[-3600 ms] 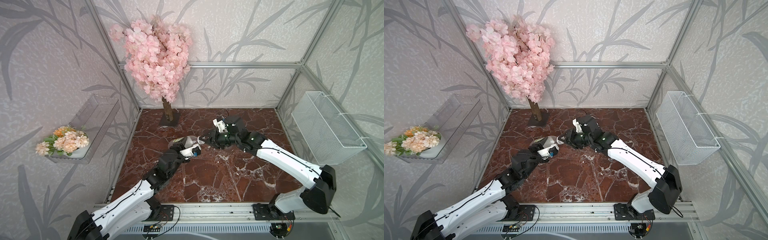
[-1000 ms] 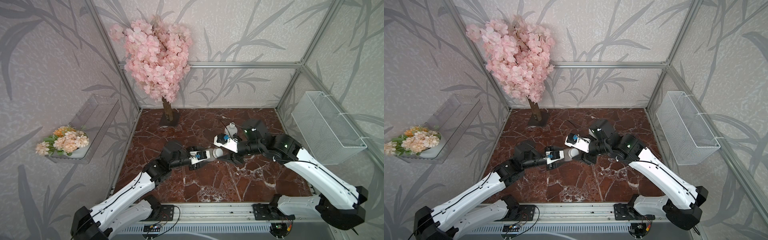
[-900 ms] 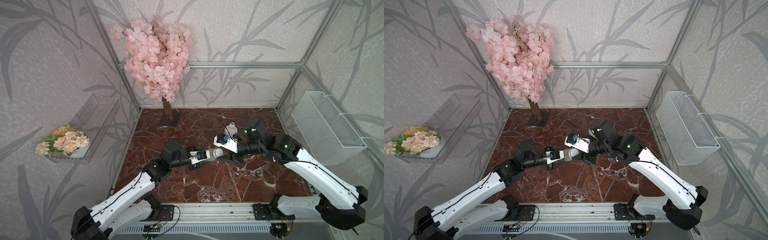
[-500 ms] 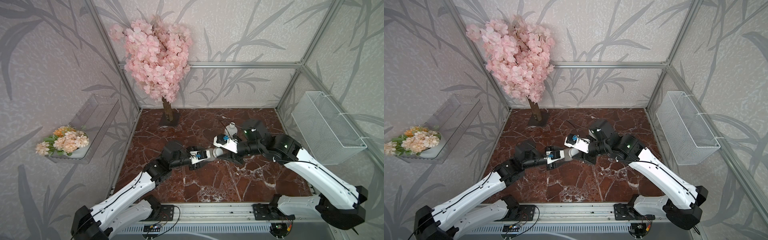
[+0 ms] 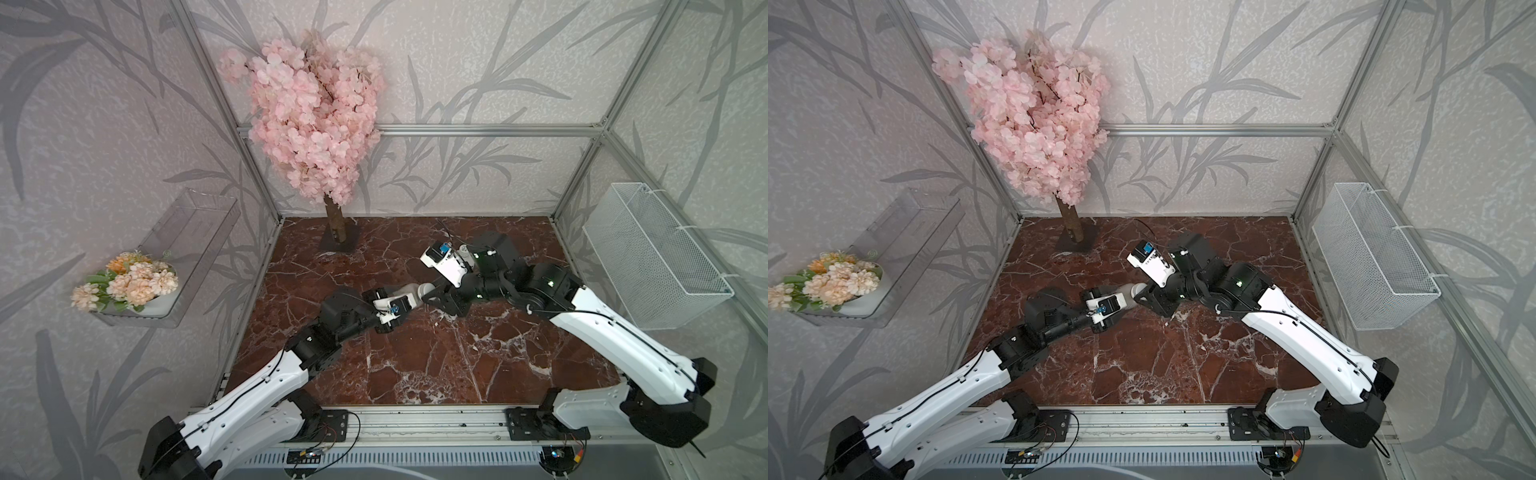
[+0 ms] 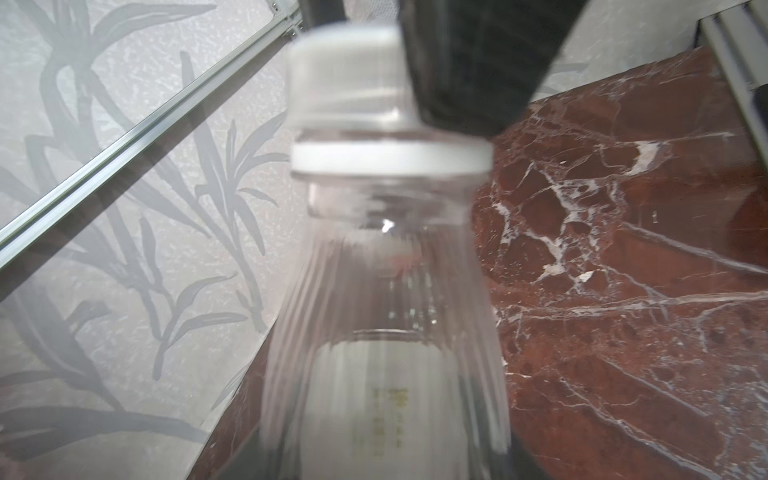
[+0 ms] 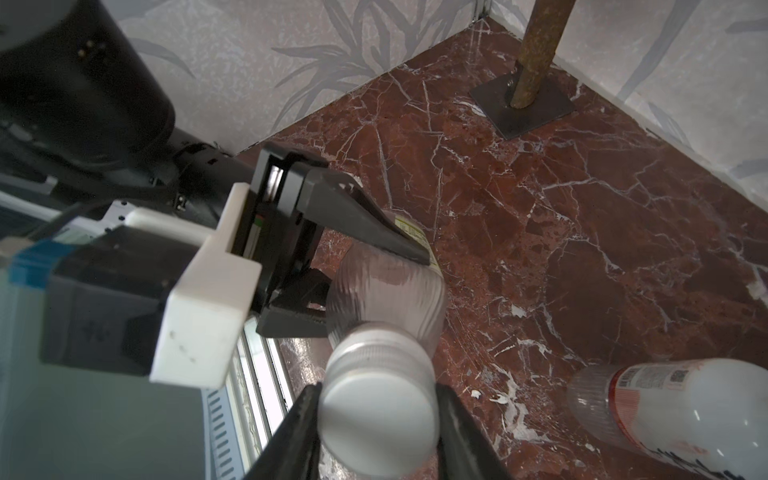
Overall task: Screw on the bottle caps
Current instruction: Screw the bottle cap onto the plastic bottle.
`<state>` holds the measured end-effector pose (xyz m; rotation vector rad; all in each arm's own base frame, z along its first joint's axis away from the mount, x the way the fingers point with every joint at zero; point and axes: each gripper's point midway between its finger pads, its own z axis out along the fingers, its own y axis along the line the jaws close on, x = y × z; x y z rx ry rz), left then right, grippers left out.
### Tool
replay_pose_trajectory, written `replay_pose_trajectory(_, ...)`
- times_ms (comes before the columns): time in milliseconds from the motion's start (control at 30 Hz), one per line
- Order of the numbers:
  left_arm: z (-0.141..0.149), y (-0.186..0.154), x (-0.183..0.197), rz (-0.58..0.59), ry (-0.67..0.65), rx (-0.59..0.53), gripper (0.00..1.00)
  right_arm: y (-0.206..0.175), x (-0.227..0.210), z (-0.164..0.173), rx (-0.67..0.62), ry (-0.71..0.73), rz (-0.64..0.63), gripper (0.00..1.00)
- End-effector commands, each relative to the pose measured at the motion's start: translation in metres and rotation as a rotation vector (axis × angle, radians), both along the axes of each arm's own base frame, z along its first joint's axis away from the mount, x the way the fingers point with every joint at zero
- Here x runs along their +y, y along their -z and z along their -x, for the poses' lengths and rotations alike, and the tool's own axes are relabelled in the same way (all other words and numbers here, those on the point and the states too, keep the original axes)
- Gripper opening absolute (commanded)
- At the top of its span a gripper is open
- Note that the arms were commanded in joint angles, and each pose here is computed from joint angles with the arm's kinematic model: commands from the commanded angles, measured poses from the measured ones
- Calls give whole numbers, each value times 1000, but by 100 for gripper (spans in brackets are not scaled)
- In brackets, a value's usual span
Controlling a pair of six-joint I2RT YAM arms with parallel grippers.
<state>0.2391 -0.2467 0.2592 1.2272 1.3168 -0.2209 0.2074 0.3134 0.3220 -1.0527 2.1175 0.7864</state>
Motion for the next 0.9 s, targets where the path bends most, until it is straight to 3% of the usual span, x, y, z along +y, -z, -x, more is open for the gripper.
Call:
replay_pose_trajectory(0, -14, -73, 11, 148, -102, -244, 46, 16, 12, 1, 219, 121, -22, 0)
replay_pose_trajectory(300, -22, -74, 25, 108, -190, -344, 46, 14, 27, -11, 510, 307, -232, 0)
replay_pose_trajectory(433, -25, -76, 31, 95, -228, -389, 46, 19, 33, -11, 612, 350, -255, 0)
replay_pose_trajectory(700, -34, -64, 33, -32, -258, -457, 46, 32, 47, -15, 770, 415, -310, 0)
replay_pose_trajectory(867, -37, -51, 34, -71, -267, -453, 46, 31, 54, -18, 801, 409, -344, 0)
